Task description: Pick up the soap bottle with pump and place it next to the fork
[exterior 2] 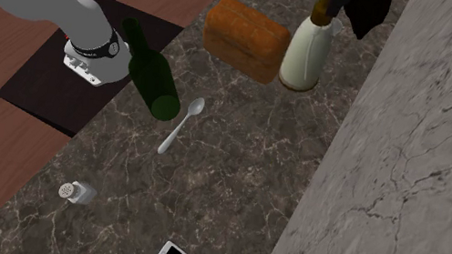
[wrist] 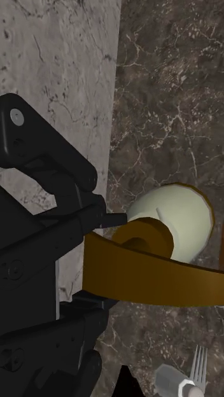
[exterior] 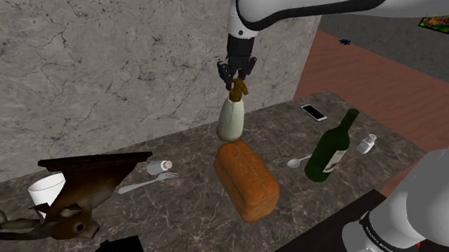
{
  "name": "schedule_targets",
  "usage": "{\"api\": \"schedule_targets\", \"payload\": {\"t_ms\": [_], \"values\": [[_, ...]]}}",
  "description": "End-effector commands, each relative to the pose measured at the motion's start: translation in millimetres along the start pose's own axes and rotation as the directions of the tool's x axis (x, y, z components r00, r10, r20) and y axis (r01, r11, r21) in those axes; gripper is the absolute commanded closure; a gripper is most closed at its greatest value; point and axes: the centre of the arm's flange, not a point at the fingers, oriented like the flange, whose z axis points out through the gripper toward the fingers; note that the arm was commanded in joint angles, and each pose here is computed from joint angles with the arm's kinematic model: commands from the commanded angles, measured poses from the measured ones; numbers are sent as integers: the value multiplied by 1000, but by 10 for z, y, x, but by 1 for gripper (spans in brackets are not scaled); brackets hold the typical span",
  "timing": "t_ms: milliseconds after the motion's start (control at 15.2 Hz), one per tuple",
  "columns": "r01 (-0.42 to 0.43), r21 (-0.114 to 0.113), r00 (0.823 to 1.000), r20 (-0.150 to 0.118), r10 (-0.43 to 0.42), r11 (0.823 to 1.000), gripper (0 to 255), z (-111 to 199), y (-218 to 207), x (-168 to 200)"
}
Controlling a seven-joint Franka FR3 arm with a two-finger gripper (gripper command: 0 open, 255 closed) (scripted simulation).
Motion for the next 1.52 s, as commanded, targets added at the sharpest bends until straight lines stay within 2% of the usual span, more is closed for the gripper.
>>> {"api": "schedule_targets", "payload": {"t_ms": [0, 858, 1452], "values": [[-2, 0, 1000, 0, 2, 1000, 255, -12, -245, -97], [-2, 0, 1000, 0, 2, 1000, 255, 5, -1860, -662], [-2, 0, 1000, 0, 2, 1000, 255, 480, -1849, -676]]}}
